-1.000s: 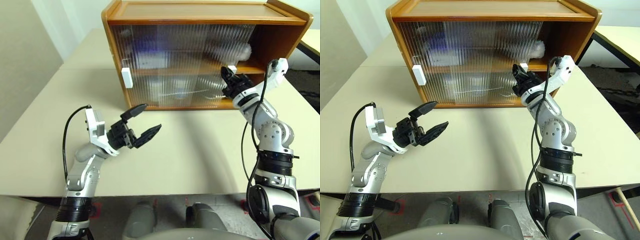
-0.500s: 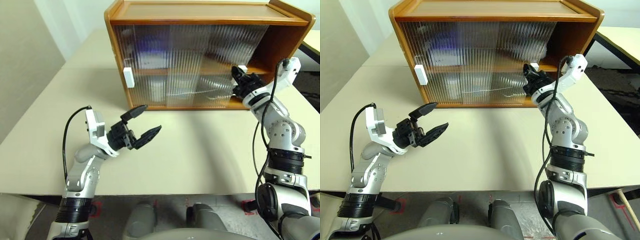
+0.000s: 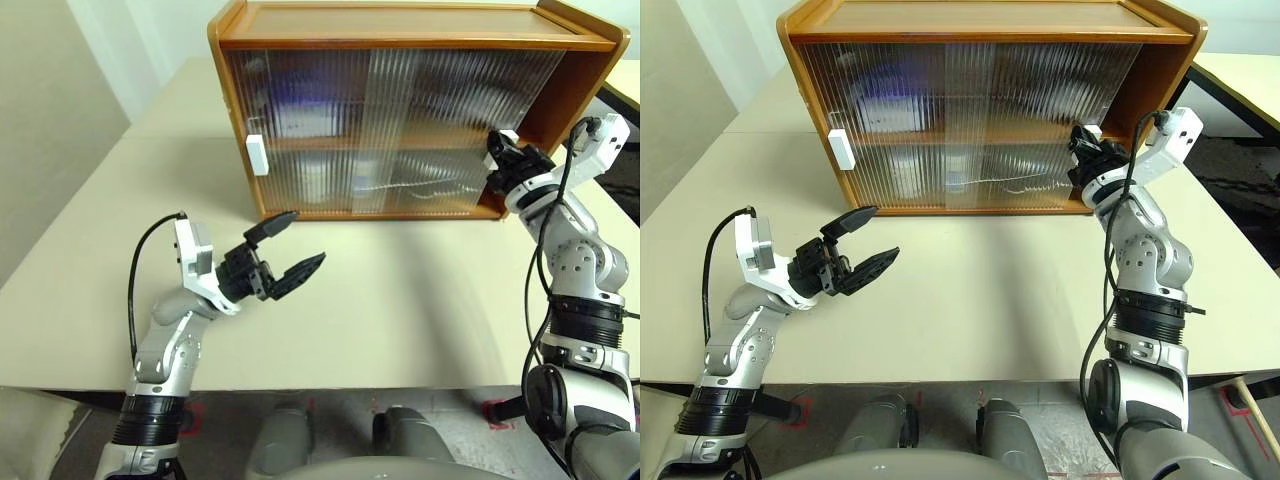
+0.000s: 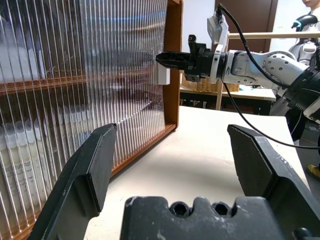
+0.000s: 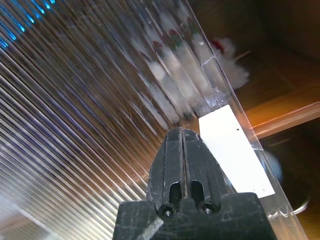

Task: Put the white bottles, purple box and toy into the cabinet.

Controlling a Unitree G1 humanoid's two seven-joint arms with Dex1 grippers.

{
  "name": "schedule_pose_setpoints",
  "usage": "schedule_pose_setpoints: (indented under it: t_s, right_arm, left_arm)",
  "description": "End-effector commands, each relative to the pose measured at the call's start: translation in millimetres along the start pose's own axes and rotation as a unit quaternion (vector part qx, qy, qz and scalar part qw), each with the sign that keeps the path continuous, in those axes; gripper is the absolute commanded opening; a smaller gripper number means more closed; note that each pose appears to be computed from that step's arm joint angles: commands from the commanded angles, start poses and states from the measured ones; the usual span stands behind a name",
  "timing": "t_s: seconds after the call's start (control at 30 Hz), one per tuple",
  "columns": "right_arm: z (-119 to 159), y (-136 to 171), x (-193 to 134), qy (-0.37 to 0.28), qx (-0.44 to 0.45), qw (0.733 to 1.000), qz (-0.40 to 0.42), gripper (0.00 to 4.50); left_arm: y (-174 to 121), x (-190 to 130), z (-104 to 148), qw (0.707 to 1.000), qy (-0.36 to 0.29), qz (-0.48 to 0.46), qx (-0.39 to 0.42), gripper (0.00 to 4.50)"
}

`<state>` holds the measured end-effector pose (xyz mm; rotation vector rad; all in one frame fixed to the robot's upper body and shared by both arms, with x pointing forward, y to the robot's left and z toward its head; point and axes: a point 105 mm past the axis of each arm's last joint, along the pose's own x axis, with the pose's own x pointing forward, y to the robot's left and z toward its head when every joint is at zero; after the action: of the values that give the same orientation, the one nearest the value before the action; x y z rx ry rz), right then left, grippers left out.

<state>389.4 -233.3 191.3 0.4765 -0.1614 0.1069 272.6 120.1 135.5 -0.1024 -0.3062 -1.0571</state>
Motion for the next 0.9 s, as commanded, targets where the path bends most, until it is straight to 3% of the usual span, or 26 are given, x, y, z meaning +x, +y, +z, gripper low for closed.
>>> schedule_pose_setpoints:
  t_s: [0.03,0.9]
  right_arm:
    - [14,-13,0,-0.031,-0.013,0.999,-0.027,0.05]
    - [43,-45,-7,-0.084,-0.081,0.989,-0.091,0.05]
  left_arm:
    - [-1,0,-7,1.000,0.011,0.002,-0.010,4.50]
    - [0,2,-8,1.000,0.009,0.001,-0.010,4.50]
